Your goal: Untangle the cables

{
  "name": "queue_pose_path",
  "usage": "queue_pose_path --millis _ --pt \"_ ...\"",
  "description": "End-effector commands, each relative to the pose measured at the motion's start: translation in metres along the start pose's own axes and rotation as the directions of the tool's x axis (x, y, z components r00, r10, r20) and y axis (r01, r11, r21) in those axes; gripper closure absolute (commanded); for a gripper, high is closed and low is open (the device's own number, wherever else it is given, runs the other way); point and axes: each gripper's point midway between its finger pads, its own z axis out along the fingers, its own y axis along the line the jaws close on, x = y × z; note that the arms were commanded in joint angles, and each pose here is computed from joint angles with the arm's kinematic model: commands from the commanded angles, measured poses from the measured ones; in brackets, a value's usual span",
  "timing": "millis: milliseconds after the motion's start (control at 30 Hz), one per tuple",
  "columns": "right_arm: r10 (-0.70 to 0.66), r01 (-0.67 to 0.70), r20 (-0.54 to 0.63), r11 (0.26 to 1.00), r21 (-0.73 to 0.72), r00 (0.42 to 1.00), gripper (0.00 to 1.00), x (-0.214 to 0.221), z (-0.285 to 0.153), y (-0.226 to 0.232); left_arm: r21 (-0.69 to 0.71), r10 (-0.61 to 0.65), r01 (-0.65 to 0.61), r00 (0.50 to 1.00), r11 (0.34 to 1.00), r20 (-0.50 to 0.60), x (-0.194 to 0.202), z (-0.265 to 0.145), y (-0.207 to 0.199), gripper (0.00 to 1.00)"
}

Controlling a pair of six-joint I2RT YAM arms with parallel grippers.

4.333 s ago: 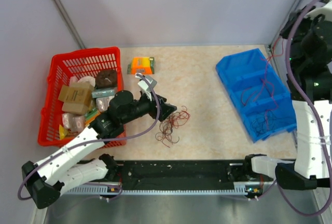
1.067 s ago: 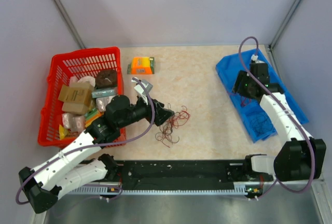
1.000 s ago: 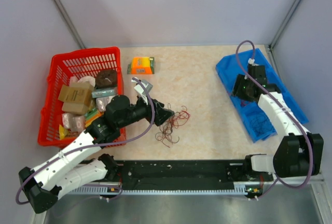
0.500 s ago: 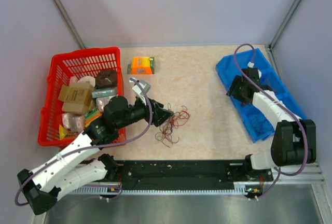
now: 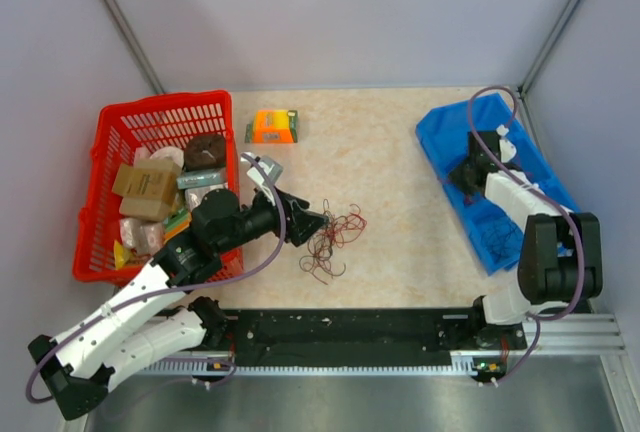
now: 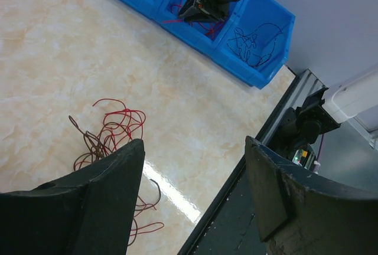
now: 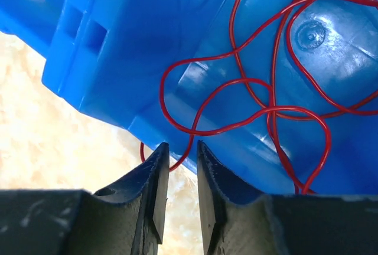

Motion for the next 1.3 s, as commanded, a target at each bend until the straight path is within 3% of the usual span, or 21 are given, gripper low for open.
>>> queue_pose_path --millis 0,200,433,533,633,700,833,967,1067,1267 --pt "0.052 -0.051 0.046 0.998 -0.031 0.998 0.81 -0.016 0.005 0.012 -0.011 0.024 -0.024 1.0 1.0 0.018 -0.002 -0.001 0.003 0.27" --pt "0.039 -0.043 0.134 0.999 0.026 0.99 1.0 -0.045 0.011 0.001 -0.005 0.026 -0.026 1.0 1.0 0.008 -0.002 0.001 0.001 0.27" --pt "-0.019 -0.016 0.218 0.987 0.157 0.976 1.0 -0.09 0.023 -0.038 0.0 0.015 -0.015 1.0 1.0 -0.02 0.006 0.004 0.002 0.27" --pt "-0.083 0.068 0.197 0.994 0.083 0.977 1.0 -0.093 0.01 -0.021 -0.014 0.002 -0.003 0.999 1.0 -0.046 0.014 0.009 0.007 0.27" --pt "-0.175 0.185 0.175 0.982 -0.042 0.969 0.83 -0.084 -0.012 0.006 -0.026 -0.011 0.009 0.998 1.0 -0.067 0.021 0.016 0.012 0.27" --pt "-0.245 0.265 0.185 0.96 -0.086 0.951 0.65 -0.075 -0.028 0.017 -0.017 -0.018 0.017 0.997 1.0 -0.075 0.023 0.019 0.011 0.27" --pt "-0.376 0.392 0.129 0.91 -0.135 0.918 0.54 -0.035 -0.038 0.029 0.01 -0.033 0.034 0.996 0.999 -0.079 0.023 0.025 0.006 0.27" --pt "-0.519 0.525 0.081 0.843 -0.113 0.851 0.52 -0.015 -0.027 0.027 0.02 -0.041 0.043 0.995 0.999 -0.094 0.026 0.028 0.005 0.28" --pt "-0.587 0.586 -0.025 0.81 -0.025 0.809 0.62 -0.011 -0.011 0.01 0.025 -0.05 0.052 0.994 0.998 -0.095 0.028 0.026 0.004 0.28" --pt "-0.714 0.715 -0.031 0.7 0.004 0.699 0.62 -0.007 -0.008 0.015 0.023 -0.051 0.053 0.996 0.998 -0.079 0.028 0.02 0.005 0.28"
